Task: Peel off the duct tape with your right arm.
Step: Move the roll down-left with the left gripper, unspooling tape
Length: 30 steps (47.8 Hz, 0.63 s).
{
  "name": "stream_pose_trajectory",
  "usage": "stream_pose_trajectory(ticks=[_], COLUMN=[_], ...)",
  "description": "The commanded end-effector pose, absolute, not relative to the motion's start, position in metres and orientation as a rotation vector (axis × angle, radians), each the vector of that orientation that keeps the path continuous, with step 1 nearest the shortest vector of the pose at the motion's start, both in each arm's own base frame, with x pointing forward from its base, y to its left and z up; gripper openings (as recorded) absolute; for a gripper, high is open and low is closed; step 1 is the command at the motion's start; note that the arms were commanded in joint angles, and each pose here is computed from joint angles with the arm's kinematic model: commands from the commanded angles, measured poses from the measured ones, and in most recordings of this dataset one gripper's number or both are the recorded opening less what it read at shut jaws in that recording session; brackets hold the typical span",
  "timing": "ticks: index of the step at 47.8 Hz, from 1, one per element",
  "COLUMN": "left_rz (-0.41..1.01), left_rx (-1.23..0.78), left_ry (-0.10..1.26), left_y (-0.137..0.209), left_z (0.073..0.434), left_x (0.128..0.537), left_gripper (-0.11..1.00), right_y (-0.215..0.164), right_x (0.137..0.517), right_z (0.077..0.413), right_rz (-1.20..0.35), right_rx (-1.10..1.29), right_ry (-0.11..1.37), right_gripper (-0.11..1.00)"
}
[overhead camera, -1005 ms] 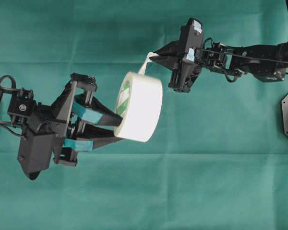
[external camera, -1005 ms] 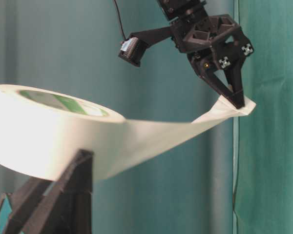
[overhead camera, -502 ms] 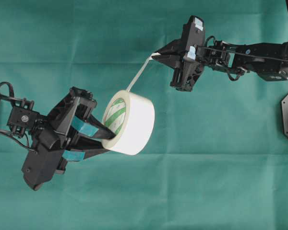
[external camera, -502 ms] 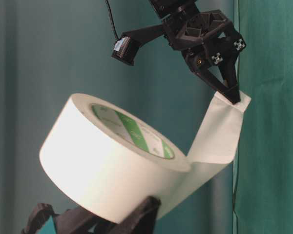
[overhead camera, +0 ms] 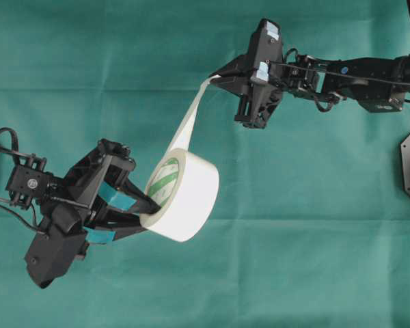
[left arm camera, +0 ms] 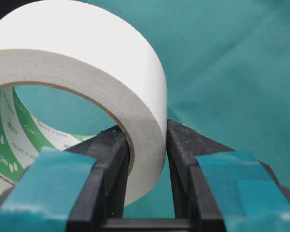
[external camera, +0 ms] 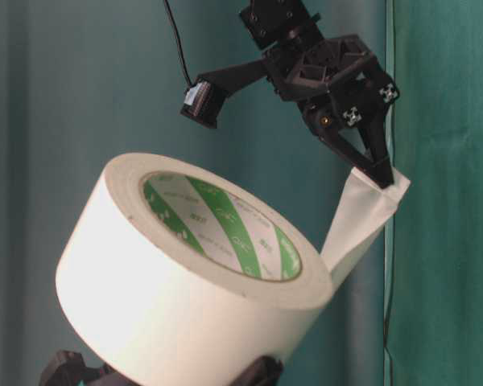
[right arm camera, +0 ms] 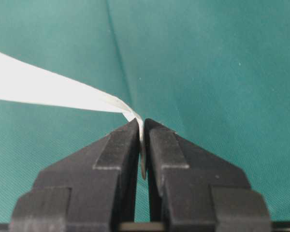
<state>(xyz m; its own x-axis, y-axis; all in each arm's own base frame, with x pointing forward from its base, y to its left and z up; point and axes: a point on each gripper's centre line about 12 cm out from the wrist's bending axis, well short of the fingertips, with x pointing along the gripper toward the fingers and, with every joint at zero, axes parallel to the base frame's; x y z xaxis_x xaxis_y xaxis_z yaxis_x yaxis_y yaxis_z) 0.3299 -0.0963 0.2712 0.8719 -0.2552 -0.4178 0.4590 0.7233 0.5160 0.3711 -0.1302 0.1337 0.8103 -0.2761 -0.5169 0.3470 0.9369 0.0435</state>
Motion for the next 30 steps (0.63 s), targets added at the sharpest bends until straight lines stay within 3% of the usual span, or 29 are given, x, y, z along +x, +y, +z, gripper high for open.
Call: stream_pose_trajectory(ticks=[1,30], left_rz=[-0.430,-0.461], left_rx=[0.642,0.549], left_ry=[0.265,0.415], left_y=[-0.112,-0.116], left_z=[0.293,0.272], left_x=[0.326,0.316], left_gripper=[0.20,0.20], right_y=[-0.146,-0.148], right_x=[0.370,0.369], right_z=[0.141,0.137], right_rz=[-0.374,-0.379], right_rx=[0.151,0.158], right_ry=[0.517,0.554], right_gripper=[-0.09,-0.09])
